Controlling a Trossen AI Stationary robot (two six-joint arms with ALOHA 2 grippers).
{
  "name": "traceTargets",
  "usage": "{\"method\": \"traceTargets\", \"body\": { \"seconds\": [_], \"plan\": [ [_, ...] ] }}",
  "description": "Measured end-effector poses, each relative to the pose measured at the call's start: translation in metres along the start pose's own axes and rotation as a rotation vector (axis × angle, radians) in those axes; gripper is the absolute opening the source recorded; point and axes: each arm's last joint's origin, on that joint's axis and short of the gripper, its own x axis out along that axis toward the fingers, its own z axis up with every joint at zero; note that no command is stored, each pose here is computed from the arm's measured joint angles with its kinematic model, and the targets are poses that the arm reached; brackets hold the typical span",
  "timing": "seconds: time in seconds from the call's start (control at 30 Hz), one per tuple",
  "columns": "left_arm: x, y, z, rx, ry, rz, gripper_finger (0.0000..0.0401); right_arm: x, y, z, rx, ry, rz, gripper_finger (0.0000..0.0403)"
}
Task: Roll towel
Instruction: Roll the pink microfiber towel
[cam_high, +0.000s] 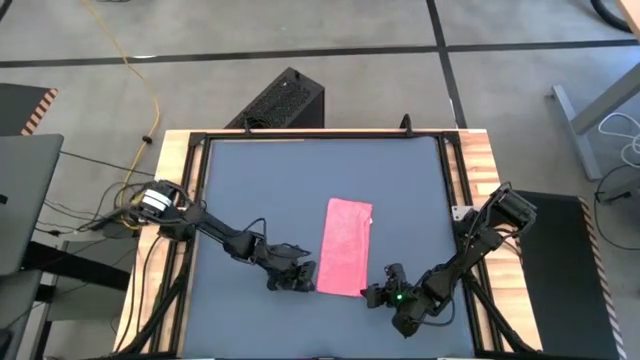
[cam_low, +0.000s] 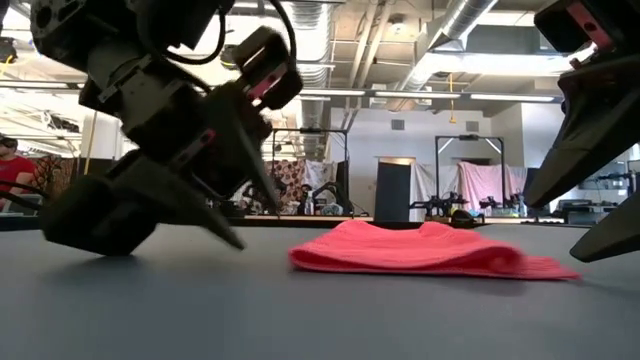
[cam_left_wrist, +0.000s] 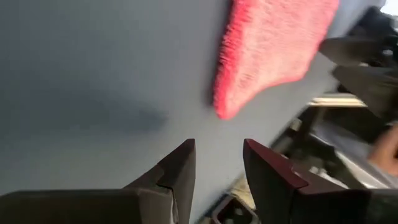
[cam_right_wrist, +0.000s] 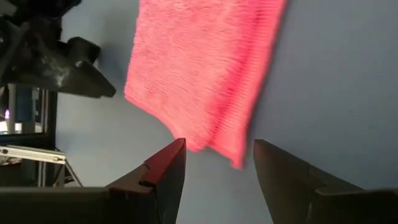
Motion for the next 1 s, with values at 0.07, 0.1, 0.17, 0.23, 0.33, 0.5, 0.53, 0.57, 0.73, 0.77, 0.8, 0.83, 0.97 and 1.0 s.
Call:
{"method": "traceTargets", "body": {
  "seconds": [0.07, 0.1, 0.17, 0.23, 0.33, 0.5, 0.53, 0.57, 0.73, 0.77, 0.8, 0.83, 0.97, 1.0],
  "plan": [
    [0.003, -0.003, 0.0, 0.009, 0.022, -0.071, 0.0123, 0.0, 0.0, 0.0, -0.002, 0.0, 0.0, 0.0214],
    [0.004, -0.005, -0.001, 0.011, 0.024, -0.092, 0.0123, 0.0, 0.0, 0.0, -0.002, 0.0, 0.0, 0.0214],
    [0.006, -0.007, -0.001, 0.007, 0.009, -0.104, 0.0123, 0.0, 0.0, 0.0, -0.001, 0.001, 0.002, 0.0214],
    [0.006, -0.007, -0.001, 0.007, 0.0, -0.098, 0.0123, 0.0, 0.0, 0.0, 0.0, 0.001, 0.002, 0.0214],
    [0.007, -0.005, -0.001, 0.008, -0.008, -0.069, 0.0123, 0.0, 0.0, 0.0, 0.0, 0.001, 0.002, 0.0214],
    [0.008, 0.007, -0.002, 0.015, -0.017, 0.059, 0.0123, 0.0, 0.0, 0.0, -0.001, 0.001, 0.002, 0.0214],
    [0.008, 0.009, -0.002, 0.022, -0.019, 0.08, 0.0123, 0.0, 0.0, 0.0, 0.0, 0.001, 0.002, 0.0214],
    [0.007, 0.011, -0.002, 0.032, -0.018, 0.099, 0.0123, 0.0, 0.0, 0.0, -0.001, 0.002, 0.002, 0.0214],
    [0.007, 0.013, -0.002, 0.043, -0.018, 0.126, 0.0123, 0.0, 0.0, -0.001, 0.001, 0.005, 0.005, 0.0214],
    [0.007, 0.013, -0.002, 0.043, -0.017, 0.127, 0.0123, 0.0, 0.0, -0.001, 0.001, 0.005, 0.005, 0.0214],
    [0.007, 0.014, -0.002, 0.042, -0.016, 0.132, 0.0123, -0.001, 0.0, -0.001, 0.001, 0.005, 0.005, 0.0214],
    [0.007, 0.015, -0.002, 0.043, -0.011, 0.142, 0.0123, -0.001, 0.001, -0.001, 0.002, 0.006, 0.006, 0.0214],
    [0.004, 0.019, 0.0, 0.091, 0.042, 0.22, 0.0123, -0.001, 0.001, -0.001, 0.006, 0.009, 0.011, 0.0214],
    [0.003, 0.021, 0.001, 0.095, 0.045, 0.249, 0.0123, -0.001, 0.001, -0.002, 0.007, 0.01, 0.012, 0.0214]
  ]
}}
